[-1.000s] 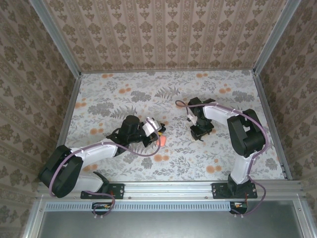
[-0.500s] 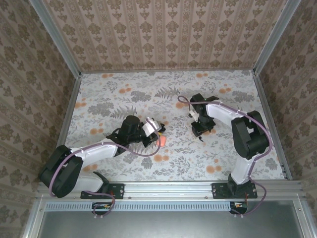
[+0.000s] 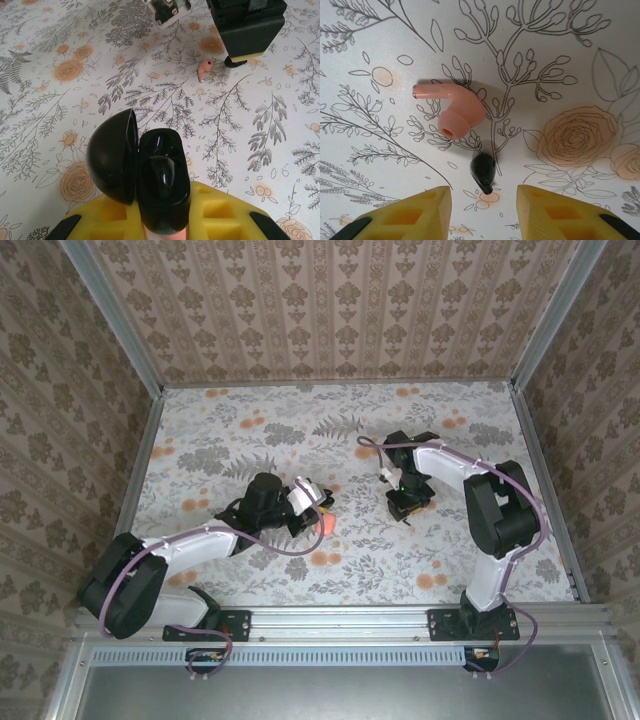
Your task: Insert the wireless bluetooth earbuds into the charging case
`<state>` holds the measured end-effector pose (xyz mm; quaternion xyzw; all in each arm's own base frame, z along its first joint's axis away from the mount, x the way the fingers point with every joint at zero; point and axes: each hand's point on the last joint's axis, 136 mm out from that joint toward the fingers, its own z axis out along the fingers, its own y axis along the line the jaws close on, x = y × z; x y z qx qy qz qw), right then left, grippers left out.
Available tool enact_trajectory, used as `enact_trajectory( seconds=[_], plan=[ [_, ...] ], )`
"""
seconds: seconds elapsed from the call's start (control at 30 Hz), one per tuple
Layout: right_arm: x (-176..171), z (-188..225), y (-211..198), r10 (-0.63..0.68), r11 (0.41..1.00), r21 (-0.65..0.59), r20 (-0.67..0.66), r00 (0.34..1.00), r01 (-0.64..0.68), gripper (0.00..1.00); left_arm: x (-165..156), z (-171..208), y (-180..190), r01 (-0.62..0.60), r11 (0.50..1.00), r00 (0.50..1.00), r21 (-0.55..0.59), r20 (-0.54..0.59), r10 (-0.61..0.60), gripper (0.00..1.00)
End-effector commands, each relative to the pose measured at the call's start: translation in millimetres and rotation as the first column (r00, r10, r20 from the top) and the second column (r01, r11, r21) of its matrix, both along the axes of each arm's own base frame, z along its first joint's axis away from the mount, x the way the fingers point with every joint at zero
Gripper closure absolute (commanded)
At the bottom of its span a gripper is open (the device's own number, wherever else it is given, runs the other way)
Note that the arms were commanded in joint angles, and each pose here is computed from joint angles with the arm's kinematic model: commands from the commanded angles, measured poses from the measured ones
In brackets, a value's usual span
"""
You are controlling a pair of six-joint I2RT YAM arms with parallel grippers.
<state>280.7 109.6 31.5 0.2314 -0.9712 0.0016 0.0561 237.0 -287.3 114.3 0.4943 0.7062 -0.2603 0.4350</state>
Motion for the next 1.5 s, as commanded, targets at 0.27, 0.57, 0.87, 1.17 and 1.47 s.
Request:
enact_trajectory(
  seconds=[0.27,0.57,0.87,1.17,1.47],
  plan=[
    [-1.6,-12.2,6.5,0.019,1.000,0.016,-0.045,0.999,-0.018,0.65,0.6,7.9,-1.5,-0.004,1.000,1.000,-0.014,0.013,0.004,0.90],
    [0.3,-19.1,8.8,0.012,1.000,0.021,-0.052,0.999,-0.011,0.73,0.6,7.9,-1.4,-0.005,1.000,1.000,-0.012,0.014,0.005,0.90],
    [5.3,-12.5,10.2,-0.016,0.999,0.034,-0.002,1.000,0.016,0.81,1.4,7.1,-1.1,-0.010,1.000,1.000,-0.012,0.014,0.010,0.90],
    [20.1,19.6,39.7,-0.182,0.953,0.273,0.176,0.967,0.130,0.81,4.3,12.7,-4.2,-0.034,0.997,0.999,-0.067,0.003,0.034,0.90],
    [35.0,80.6,87.0,-0.366,0.742,0.667,0.320,0.874,0.067,0.82,4.9,14.2,-13.9,-0.018,0.992,1.000,-0.125,-0.020,0.016,0.91]
  ],
)
